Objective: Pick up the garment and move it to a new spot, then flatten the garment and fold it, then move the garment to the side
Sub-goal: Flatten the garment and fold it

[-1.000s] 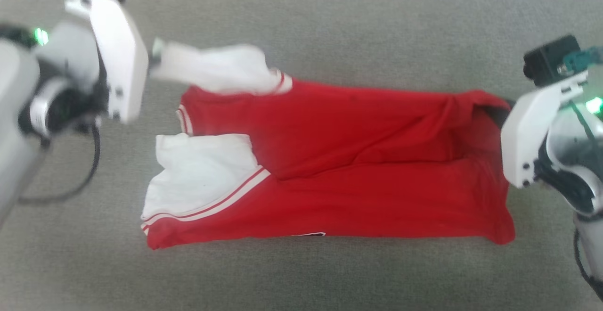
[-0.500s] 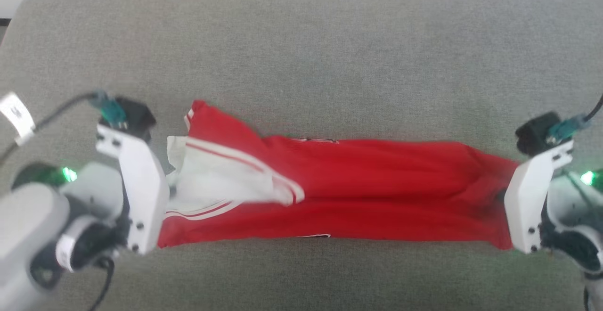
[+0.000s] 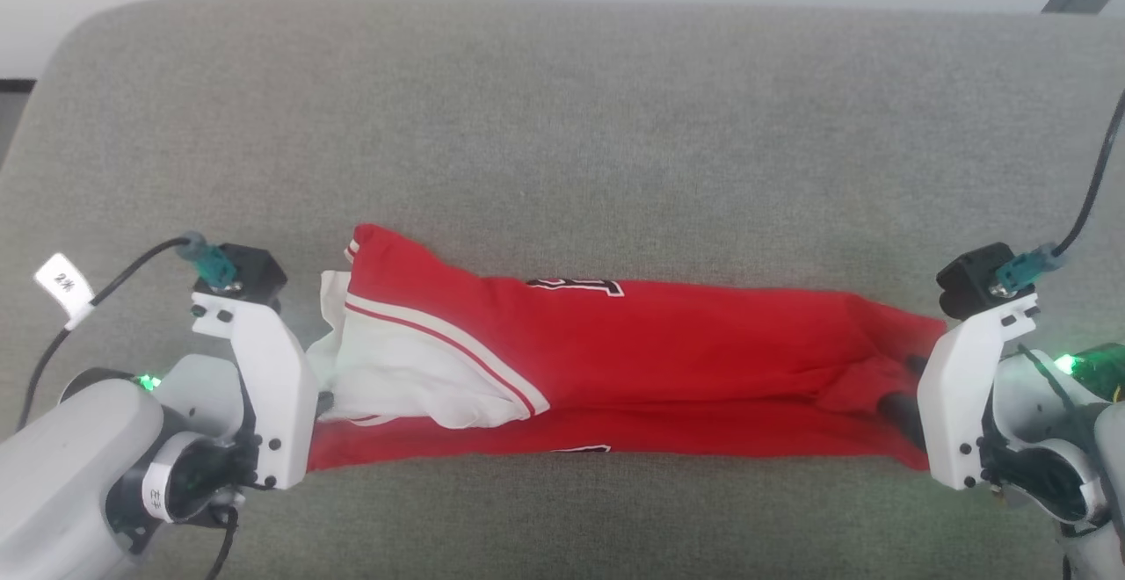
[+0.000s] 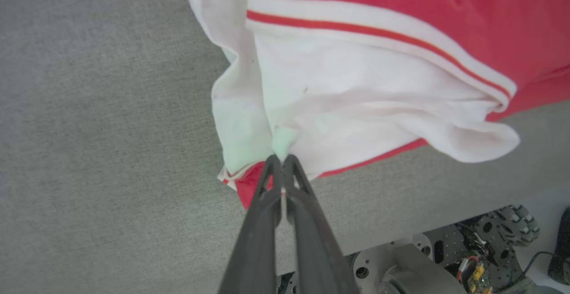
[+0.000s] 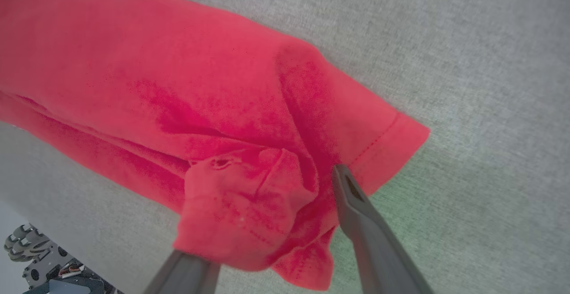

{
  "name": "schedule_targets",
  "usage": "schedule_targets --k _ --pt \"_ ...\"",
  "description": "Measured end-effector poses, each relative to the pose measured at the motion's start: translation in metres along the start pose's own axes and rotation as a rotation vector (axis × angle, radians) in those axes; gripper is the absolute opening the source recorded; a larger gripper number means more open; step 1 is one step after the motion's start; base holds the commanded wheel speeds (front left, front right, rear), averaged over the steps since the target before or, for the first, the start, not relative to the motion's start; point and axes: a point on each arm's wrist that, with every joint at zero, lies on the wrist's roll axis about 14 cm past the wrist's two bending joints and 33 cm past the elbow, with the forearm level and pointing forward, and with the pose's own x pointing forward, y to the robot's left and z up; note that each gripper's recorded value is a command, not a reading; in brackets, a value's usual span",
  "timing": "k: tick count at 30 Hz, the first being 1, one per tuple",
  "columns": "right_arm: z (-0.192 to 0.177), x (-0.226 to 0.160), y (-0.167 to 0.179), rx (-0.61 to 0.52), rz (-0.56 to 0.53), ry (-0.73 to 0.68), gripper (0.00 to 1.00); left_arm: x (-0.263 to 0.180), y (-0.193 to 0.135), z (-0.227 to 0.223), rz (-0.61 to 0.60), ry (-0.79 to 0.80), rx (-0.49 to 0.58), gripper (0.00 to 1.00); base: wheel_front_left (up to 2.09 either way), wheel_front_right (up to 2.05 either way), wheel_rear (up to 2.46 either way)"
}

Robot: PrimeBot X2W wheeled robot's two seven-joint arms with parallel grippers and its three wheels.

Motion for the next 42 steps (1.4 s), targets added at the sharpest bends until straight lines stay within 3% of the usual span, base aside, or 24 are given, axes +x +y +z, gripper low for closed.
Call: schedule_targets --k 9,17,28,36,37,38,39,42 --pt "0.007 -0.024 -0.002 0.085 -0.001 -0.062 1.00 -0.017 -0.001 0.013 -0.007 -0.166 -0.017 1.00 0.00 0.00 0.00" --pt "0.007 -0.031 -0.022 0.184 -0.054 -0.072 1.00 -0.037 0.012 0.046 0.020 -0.460 -0.012 1.00 0.00 0.00 0.00" --pt "-0.006 0.007 -0.015 0.267 -0.011 0.027 1.00 -0.065 0.073 0.061 0.207 -0.865 -0.111 1.00 0.00 0.00 0.00" --pt "-0.001 0.039 0.002 0.261 0.051 0.067 1.00 -0.067 0.105 0.040 0.302 -0.935 -0.181 1.00 0.00 0.00 0.00" --pt "-0.001 0.042 0.004 0.266 0.061 0.075 0.91 -0.065 0.107 0.036 0.309 -0.931 -0.188 1.00 0.00 0.00 0.00" --pt "-0.002 0.044 0.005 0.254 0.063 0.086 0.29 -0.065 0.110 0.034 0.314 -0.936 -0.206 1.00 0.00 0.00 0.00" --pt "-0.002 0.046 0.006 0.238 0.063 0.097 0.00 -0.065 0.113 0.031 0.323 -0.937 -0.223 1.00 0.00 0.00 0.00" --pt "0.000 0.051 0.007 0.238 0.077 0.090 0.00 -0.068 0.120 0.028 0.341 -0.962 -0.247 1.00 0.00 0.00 0.00"
